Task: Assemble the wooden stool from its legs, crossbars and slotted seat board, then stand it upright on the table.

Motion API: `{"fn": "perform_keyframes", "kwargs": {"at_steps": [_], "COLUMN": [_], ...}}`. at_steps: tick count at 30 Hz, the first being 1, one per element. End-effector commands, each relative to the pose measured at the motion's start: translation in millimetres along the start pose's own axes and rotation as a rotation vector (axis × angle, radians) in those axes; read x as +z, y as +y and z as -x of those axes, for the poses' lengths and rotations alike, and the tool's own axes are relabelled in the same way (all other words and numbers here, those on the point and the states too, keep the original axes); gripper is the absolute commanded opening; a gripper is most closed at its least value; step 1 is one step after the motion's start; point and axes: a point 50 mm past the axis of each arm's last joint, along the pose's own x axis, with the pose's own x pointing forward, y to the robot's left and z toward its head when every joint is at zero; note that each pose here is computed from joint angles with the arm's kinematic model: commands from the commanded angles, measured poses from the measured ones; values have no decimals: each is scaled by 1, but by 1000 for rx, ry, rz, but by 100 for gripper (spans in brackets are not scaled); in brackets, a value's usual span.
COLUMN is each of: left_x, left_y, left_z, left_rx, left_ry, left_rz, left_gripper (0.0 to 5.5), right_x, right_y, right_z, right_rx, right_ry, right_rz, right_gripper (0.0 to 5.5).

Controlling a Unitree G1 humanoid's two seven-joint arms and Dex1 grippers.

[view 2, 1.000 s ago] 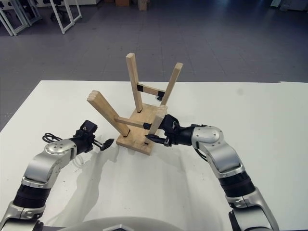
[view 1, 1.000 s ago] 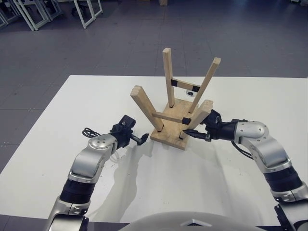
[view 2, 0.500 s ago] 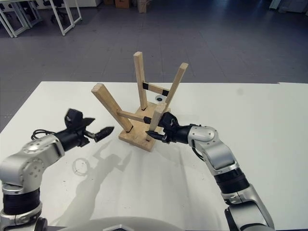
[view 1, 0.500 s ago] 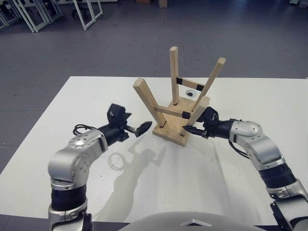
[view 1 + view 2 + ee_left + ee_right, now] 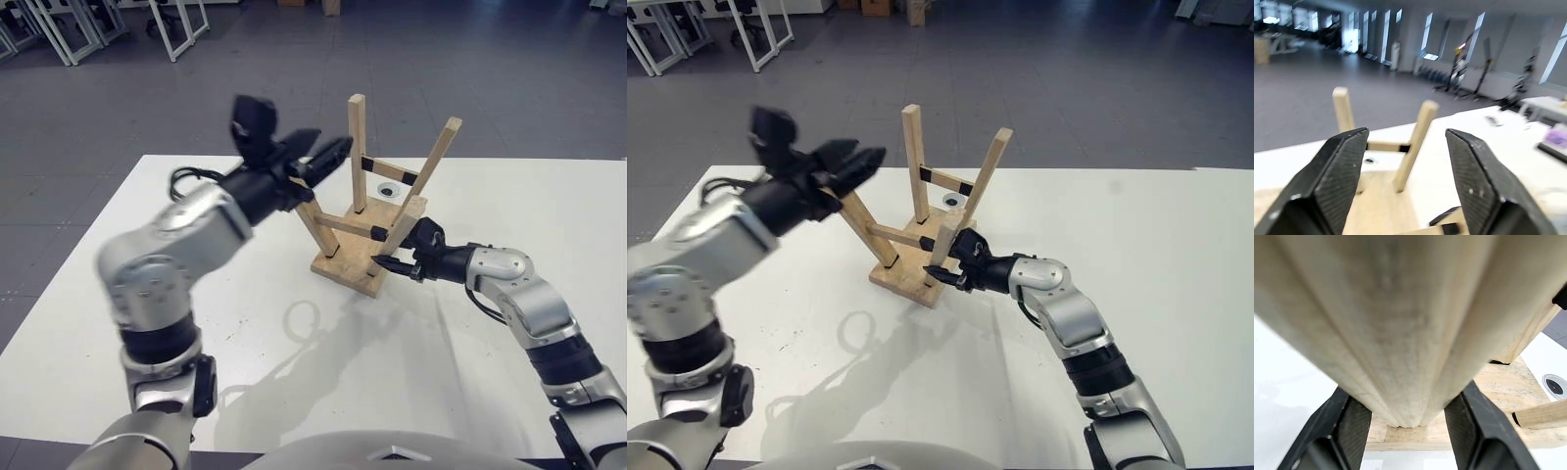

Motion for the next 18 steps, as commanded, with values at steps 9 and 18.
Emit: {"fn": "perform_keyframes", "kwargs": {"at_steps": [9, 18], "left_x": [27, -155], "left_y": [-11, -37], "left_z": [-41, -18], "left_rx": [170, 63], "left_ry": [-289, 507], "left_rz": [-73, -206], "left_gripper": [243, 243], "right_x": [-68, -67], "right_y": [19, 20], "right_z": [4, 5], "right_rx": [17, 35], "right_ry": [299, 306], "right_rz": [-177, -168], "right_gripper": [202, 202]}}
